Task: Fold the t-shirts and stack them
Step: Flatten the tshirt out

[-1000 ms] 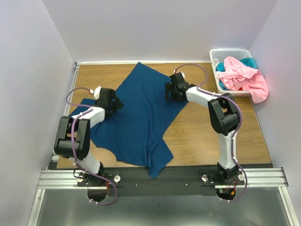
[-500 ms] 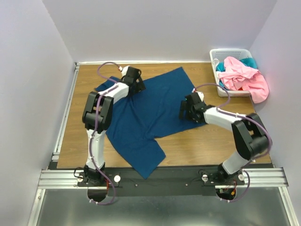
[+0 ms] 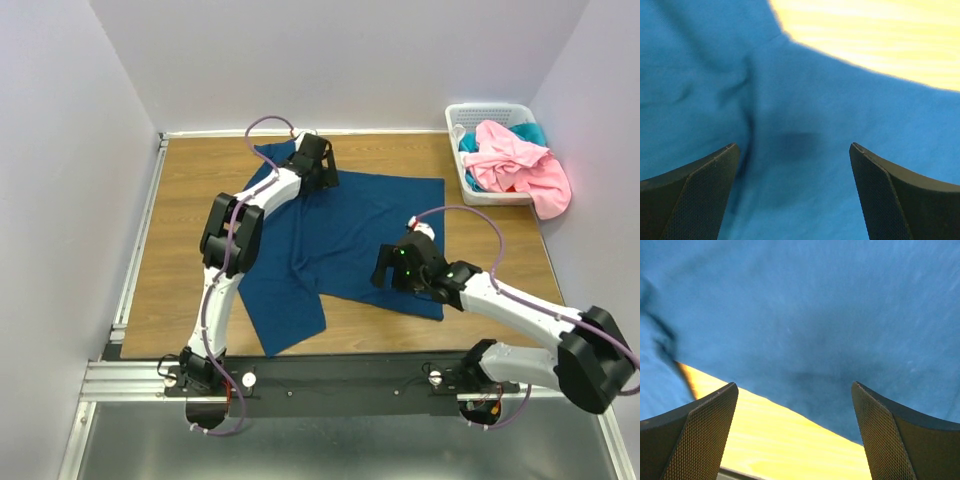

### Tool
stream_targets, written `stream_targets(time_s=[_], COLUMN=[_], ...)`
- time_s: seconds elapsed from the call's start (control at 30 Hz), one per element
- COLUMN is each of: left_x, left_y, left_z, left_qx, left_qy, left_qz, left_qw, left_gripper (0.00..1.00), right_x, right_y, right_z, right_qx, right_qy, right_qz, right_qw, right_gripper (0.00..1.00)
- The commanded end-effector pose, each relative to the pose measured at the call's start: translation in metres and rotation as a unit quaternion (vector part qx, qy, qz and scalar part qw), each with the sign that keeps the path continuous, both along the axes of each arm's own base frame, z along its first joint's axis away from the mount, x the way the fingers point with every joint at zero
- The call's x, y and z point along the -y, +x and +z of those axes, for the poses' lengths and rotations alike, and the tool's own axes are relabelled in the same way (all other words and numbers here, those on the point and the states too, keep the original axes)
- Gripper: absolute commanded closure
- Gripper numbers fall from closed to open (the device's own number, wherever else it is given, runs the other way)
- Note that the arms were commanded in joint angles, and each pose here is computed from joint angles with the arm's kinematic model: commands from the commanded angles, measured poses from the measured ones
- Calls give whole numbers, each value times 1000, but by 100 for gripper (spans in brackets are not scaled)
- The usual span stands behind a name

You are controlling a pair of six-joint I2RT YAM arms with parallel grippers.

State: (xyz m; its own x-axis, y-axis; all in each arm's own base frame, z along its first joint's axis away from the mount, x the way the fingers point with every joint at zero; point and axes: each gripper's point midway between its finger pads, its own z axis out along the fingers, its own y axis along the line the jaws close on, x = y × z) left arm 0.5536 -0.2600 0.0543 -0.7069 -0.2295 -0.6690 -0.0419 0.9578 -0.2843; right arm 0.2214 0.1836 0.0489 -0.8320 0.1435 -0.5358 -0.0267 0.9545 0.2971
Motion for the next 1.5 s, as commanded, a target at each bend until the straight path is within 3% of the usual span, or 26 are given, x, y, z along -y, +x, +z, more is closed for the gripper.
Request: stream_targets(time_s=[0.0, 0.17, 0.3, 0.6, 0.77, 1.17, 1.47], left_x=[-54, -116, -146, -170, -189, -176, -158], left_y=[-26, -69, -90, -112, -119, -84, -59], left_z=[21, -9, -32, -30, -20, 17, -15], left_qx=[6, -32, -60, -71, -63, -20, -59], left_qy=[64, 60, 51, 42, 48, 27, 22], left_qz=[47, 100, 120, 136, 160, 137, 92], left_qw=[997, 993, 990, 987, 984, 990, 994], left_gripper=[2, 2, 2, 2, 2, 2, 2], right_x=[8, 25, 32, 62, 58, 74, 73], right_y=[27, 53, 69, 150, 193, 242, 253], right_z=[47, 74, 76, 56, 33, -24, -56], right_qx=[78, 136, 141, 85, 45, -2, -32], right_qy=[-4, -40, -64, -106, -90, -114, -103], right_qz=[-36, -86, -107, -131, -104, -96, -87], right_qw=[996, 986, 982, 982, 989, 989, 990], right_gripper=[0, 0, 0, 0, 0, 0, 0])
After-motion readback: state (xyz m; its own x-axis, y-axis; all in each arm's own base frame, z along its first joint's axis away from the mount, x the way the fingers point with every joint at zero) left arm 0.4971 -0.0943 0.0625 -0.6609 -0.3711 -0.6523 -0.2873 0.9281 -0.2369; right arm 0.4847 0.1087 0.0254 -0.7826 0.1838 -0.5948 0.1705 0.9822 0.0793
